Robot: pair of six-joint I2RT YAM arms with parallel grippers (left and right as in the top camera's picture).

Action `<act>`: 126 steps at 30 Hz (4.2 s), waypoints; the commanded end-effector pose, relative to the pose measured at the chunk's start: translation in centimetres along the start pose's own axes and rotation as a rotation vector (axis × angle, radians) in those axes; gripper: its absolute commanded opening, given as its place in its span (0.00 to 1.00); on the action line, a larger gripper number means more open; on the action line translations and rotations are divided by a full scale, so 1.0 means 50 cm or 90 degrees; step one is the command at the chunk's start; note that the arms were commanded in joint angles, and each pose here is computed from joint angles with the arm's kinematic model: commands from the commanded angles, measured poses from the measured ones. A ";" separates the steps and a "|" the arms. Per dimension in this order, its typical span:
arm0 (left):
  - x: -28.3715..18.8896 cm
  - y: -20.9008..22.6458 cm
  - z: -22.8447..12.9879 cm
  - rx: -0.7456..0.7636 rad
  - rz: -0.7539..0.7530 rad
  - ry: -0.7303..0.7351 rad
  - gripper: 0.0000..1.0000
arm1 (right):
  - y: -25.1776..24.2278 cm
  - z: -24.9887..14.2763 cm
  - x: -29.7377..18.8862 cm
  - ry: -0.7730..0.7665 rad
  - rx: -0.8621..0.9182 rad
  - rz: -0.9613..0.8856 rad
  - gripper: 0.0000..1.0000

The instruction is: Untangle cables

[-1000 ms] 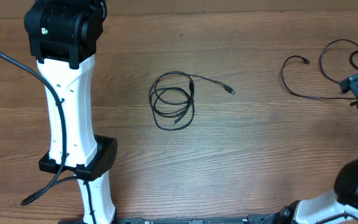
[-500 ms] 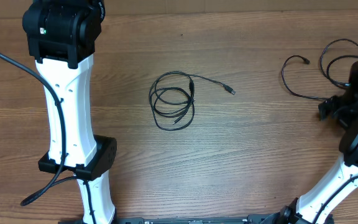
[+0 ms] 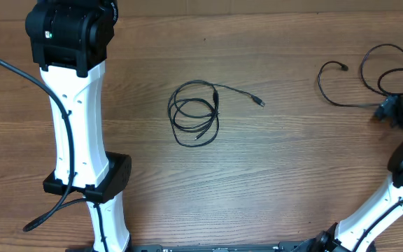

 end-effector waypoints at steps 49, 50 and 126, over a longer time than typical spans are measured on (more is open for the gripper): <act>-0.018 0.004 0.016 0.033 -0.006 -0.015 1.00 | 0.313 -0.255 -0.593 -0.060 -0.272 0.511 1.00; -0.018 0.004 0.016 0.038 -0.006 -0.015 0.99 | 0.339 -0.282 -0.608 -0.056 -0.289 0.524 1.00; 0.004 0.204 0.000 0.096 0.173 0.047 1.00 | 0.748 -0.692 -0.487 0.211 -0.404 0.560 0.04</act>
Point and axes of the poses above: each gripper's point midway between its finger pads, its own x axis out along the fingers, its own y axis along the line the jaws close on, z = x × y, the point moved 1 cm from there along -x, back along the fingers, and after that the axes turned 7 degrees about x, right-handed, at the moved point
